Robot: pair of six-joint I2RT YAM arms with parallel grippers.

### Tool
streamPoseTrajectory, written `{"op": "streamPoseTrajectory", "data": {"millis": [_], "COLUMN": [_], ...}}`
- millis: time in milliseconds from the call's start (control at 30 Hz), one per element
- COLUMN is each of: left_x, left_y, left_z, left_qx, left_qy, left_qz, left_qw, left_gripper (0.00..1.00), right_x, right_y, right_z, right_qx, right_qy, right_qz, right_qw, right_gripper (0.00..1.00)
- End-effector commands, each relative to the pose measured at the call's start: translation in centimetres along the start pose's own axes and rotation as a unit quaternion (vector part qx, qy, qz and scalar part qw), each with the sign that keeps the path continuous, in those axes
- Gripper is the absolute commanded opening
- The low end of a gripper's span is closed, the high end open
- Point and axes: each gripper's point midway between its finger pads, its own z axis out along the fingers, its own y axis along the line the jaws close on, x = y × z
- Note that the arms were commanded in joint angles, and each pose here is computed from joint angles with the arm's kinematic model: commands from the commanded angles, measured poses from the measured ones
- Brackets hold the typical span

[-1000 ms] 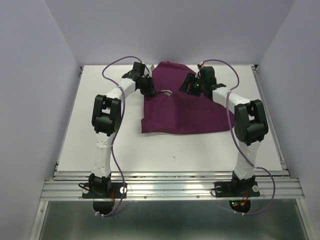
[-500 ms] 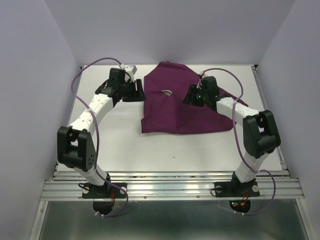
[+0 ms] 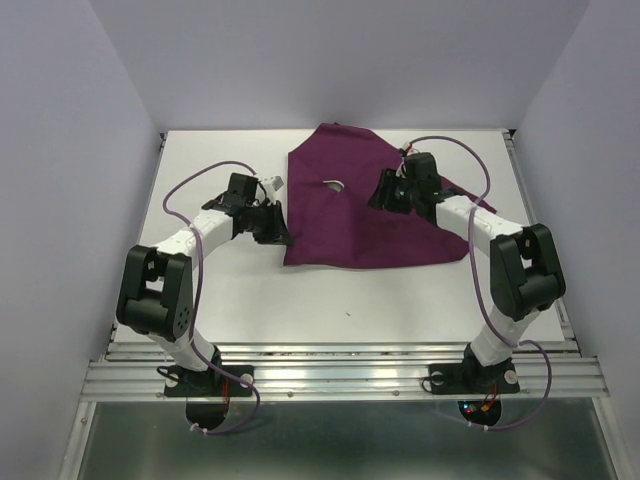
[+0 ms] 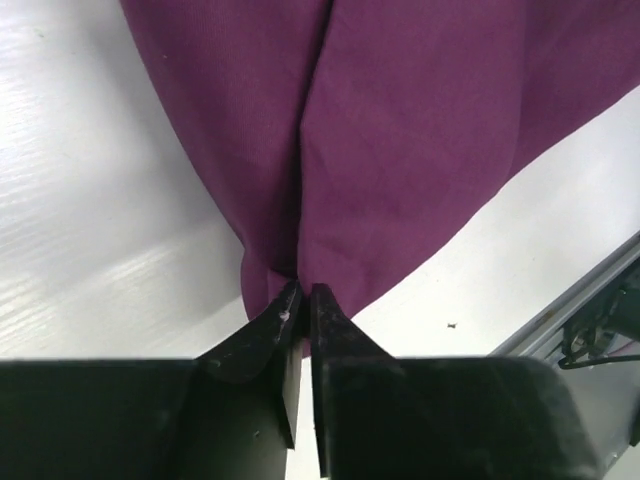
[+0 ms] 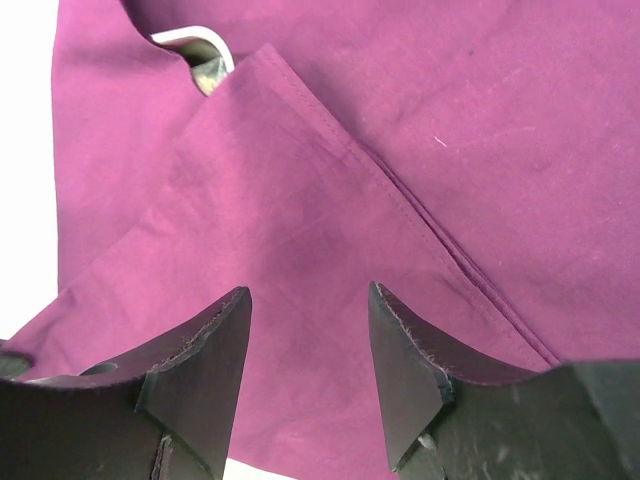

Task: Prepare the surgical pack
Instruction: Pack the surgical kit at the center of the board.

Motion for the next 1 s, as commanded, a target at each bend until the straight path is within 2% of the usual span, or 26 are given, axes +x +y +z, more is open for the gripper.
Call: {"op": "streamPoseTrajectory", "data": {"millis": [0, 367, 533, 667, 733, 800, 933, 967], "left_x": [-1.1, -5.3, -5.7, -4.7, -4.7, -4.6, -6.6, -7.6], "left_y": [-1.6, -0.7, 0.1, 1.2, 1.6, 1.8, 1.4, 1.2], "left_z": [0.2, 0.7, 1.9, 2.9, 3.0, 2.8, 0.5, -0.5], "left_qx": [0.034, -0.012, -0.027, -0.04, -0.05, -0.06, -0.086, -0.097], "left_qy": [-0.012, -0.059, -0.046, -0.027, -0.025, -0.021, -0.049, -0.059], "left_qz": [0.014, 0.01, -0.004, -0.015, -0.018, -0.019, 0.003, 0.008], "left_qw": [0.999, 0.998, 0.999, 0.999, 0.998, 0.998, 0.995, 0.993], "left_gripper": [0.0, 0.0, 0.0, 0.0, 0.0, 0.07, 0.34, 0.35], "right_x": [-1.7, -1.9, -1.2, 0.5, 1.1, 1.4, 0.8, 0.5], "right_y": [1.1, 1.9, 4.6, 6.4, 6.3, 6.1, 5.4, 5.1], "right_z": [-1.8, -3.1, -3.5, -3.1, -2.9, -2.9, -3.4, -3.6], "right_qx": [-0.013, -0.03, -0.061, -0.079, -0.08, -0.076, -0.046, -0.036], "right_qy": [-0.032, -0.038, -0.026, -0.005, 0.002, 0.002, -0.018, -0.025], "right_qz": [-0.018, -0.017, -0.032, -0.041, -0.034, -0.03, -0.032, -0.032], "right_qw": [0.999, 0.999, 0.997, 0.996, 0.996, 0.997, 0.998, 0.999], "right_gripper": [0.56, 0.54, 0.52, 0.43, 0.42, 0.42, 0.42, 0.42]}}
